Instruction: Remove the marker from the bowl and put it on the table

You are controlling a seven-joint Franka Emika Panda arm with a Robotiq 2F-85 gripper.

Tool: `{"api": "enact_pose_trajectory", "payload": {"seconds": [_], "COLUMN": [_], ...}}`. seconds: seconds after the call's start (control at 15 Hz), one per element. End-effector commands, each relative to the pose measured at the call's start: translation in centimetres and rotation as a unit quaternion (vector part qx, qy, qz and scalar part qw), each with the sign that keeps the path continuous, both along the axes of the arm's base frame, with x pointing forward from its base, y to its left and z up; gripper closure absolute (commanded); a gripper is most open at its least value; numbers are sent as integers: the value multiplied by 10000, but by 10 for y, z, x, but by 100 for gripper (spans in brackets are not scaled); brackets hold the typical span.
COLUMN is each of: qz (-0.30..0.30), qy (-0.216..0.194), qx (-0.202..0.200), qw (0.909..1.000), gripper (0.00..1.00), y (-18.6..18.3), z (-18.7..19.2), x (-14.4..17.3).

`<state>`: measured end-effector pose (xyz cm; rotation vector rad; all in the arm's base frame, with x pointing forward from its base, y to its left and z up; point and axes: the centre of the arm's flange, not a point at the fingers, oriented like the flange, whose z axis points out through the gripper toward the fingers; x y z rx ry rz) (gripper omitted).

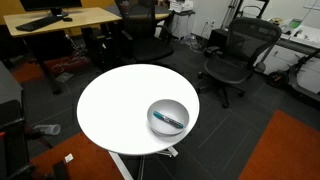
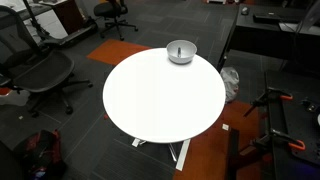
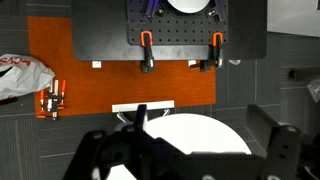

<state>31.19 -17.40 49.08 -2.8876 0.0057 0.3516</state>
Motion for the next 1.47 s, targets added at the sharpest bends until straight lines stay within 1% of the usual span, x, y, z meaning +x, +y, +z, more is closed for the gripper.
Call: {"api": "enact_pose_trajectory", "payload": {"seconds": [0.0,0.33,0.4,0.67,0.87,1.0,1.2,1.4], "qz": [0,0,-50,-353,-791,-1144,-1724,-2357], "qy": [0,0,-1,-68,-27,6,122,160], "qx": [0,0,72,126,44,-87,-384,-683], "qw": [10000,10000,10000,9993,9969,9934,9842,9693], "gripper": [0,0,0,0,0,0,0,0], "y": [0,0,0,3,3,5,9,13], "z": [0,0,1,6,11,13,13,10], "x": [0,0,2,14,28,38,56,72]}}
